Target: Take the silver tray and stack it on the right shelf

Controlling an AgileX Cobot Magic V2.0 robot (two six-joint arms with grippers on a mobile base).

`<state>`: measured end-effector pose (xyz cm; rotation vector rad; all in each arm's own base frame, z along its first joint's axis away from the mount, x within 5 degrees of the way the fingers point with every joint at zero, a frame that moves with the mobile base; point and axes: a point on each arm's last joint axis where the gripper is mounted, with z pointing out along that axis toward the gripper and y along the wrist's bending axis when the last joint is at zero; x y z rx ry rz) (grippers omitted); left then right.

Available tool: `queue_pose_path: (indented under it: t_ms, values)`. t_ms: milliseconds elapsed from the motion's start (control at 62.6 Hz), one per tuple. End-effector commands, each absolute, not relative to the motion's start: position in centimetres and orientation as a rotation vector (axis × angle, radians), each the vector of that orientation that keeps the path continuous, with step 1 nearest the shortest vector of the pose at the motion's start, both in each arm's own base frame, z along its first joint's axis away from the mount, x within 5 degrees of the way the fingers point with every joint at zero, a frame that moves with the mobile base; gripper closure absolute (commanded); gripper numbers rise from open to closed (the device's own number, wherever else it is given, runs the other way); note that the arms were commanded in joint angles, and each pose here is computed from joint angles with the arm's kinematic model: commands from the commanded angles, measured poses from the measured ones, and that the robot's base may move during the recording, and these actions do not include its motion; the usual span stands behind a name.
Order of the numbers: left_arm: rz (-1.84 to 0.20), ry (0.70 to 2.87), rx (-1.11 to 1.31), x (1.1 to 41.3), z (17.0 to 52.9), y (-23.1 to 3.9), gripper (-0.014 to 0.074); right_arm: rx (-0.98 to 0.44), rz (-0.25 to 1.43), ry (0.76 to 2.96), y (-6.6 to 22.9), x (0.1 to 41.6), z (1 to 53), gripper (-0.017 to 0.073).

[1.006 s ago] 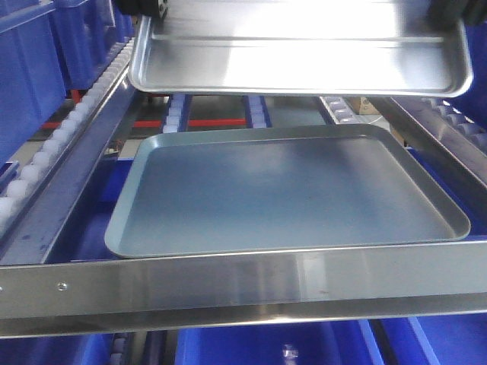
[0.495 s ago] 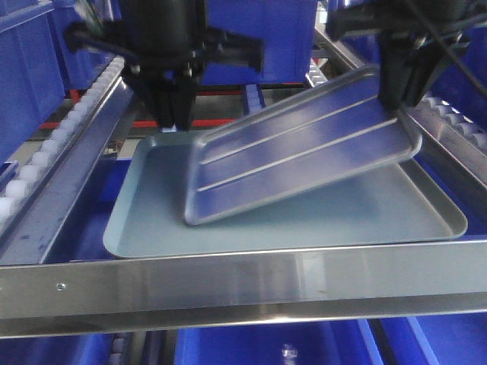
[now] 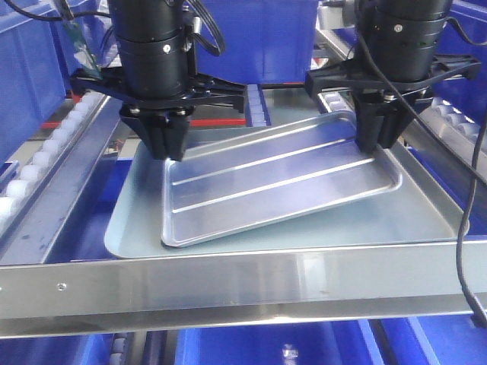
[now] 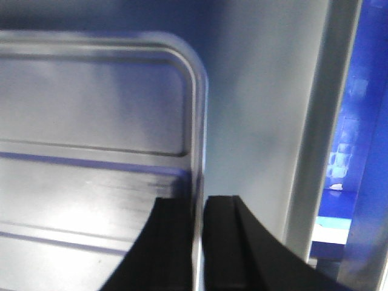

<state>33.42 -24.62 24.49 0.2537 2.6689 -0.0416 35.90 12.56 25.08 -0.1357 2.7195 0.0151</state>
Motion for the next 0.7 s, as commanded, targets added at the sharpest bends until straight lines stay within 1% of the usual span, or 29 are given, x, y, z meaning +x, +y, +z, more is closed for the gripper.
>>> queue_pose_path:
  t_ms: [0,16,48,80,128,208,319,415,479,607,623,639,687]
  values:
    - [-0.125,2.586,0.232,33.4,27.6,-24.3,0.0309,-0.141,0.046,2.591,12.2,35.9,28.4,0.0115]
    - [-0.124,2.587,0.232,33.4,27.6,-24.3,0.0279,-0.14,0.046,2.59,12.2,35.9,28.5,0.0068]
    - [-0.124,2.586,0.231,33.4,27.7,-24.3,0.0217,-0.14,0.047,2.587,12.2,35.9,28.6,0.0003]
    - [-0.121,2.587,0.232,33.3,27.9,-24.2,0.0171,-0.138,0.051,2.577,12.2,35.7,29.0,-0.0046]
    - [-0.122,2.583,0.231,33.1,28.5,-24.1,0.0159,-0.137,0.055,2.566,12.1,35.5,29.5,-0.0061]
    - [-0.13,2.571,0.229,32.6,29.7,-24.0,0.0172,-0.132,0.064,2.542,11.8,34.9,30.7,-0.0041]
    - [-0.133,2.52,0.237,31.2,32.4,-23.2,0.0204,-0.125,0.082,2.494,11.4,33.7,32.8,0.0037]
    - [-0.145,2.469,0.25,29.4,34.9,-22.4,0.0253,-0.136,0.09,2.452,11.0,32.5,34.6,0.0163]
    - [-0.138,2.424,0.278,28.0,36.2,-21.8,0.0297,-0.145,0.093,2.427,10.6,31.5,35.6,0.0274]
    - [-0.114,2.357,0.331,25.4,37.6,-20.3,0.0423,-0.142,0.104,2.396,9.9,29.6,36.6,0.0481]
    - [-0.116,2.352,0.336,25.1,37.6,-20.1,0.045,-0.142,0.105,2.393,9.8,29.3,36.7,0.0503]
    - [-0.118,2.347,0.34,24.8,37.7,-20.0,0.0469,-0.142,0.106,2.391,9.7,29.1,36.7,0.0519]
    - [-0.131,2.332,0.349,23.9,37.7,-19.2,0.054,-0.144,0.11,2.38,9.4,28.1,36.8,0.0503]
